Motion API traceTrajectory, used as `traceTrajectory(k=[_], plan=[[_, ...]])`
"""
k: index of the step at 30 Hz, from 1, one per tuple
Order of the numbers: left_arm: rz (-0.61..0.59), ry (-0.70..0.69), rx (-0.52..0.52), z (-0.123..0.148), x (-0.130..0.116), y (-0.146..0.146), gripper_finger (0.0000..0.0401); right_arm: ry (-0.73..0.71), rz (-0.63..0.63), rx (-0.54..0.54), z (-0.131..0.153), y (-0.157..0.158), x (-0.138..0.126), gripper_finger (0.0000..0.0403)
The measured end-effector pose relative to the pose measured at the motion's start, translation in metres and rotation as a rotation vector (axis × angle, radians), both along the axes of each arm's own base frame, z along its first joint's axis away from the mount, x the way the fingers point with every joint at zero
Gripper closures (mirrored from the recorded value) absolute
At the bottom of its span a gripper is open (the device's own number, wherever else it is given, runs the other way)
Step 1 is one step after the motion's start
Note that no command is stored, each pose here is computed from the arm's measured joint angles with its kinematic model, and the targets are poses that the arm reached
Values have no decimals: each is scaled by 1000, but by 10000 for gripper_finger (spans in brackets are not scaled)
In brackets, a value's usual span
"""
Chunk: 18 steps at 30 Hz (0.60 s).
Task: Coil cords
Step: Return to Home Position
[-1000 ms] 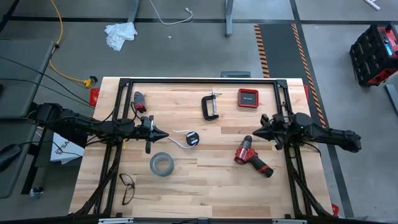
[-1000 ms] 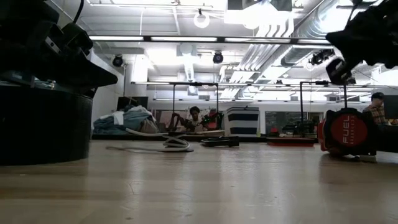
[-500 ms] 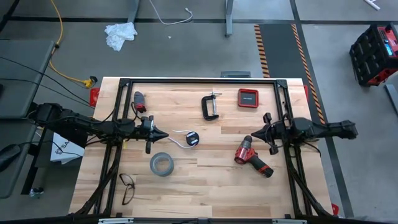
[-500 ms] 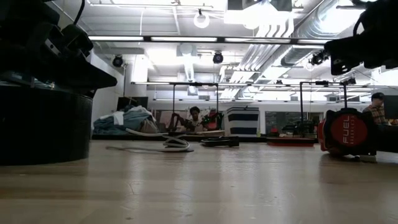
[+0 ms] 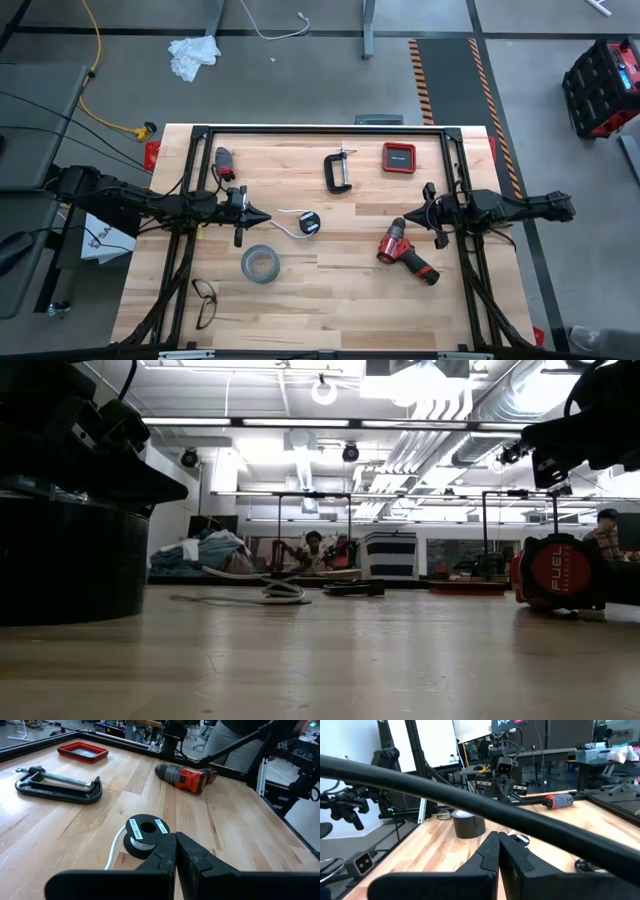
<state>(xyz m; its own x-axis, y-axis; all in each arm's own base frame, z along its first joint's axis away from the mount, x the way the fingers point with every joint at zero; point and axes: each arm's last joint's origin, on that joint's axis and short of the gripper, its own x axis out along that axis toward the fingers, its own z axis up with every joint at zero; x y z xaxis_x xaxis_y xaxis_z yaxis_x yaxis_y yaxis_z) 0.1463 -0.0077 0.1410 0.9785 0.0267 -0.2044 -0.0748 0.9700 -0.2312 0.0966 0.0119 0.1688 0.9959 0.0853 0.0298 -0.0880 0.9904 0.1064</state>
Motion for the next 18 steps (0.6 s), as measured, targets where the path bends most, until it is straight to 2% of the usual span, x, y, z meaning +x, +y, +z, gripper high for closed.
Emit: traceTrajectory(k=[18], plan=[[0,1,0,1,-2,0,400,10,0,-1,-1,0,1,402]])
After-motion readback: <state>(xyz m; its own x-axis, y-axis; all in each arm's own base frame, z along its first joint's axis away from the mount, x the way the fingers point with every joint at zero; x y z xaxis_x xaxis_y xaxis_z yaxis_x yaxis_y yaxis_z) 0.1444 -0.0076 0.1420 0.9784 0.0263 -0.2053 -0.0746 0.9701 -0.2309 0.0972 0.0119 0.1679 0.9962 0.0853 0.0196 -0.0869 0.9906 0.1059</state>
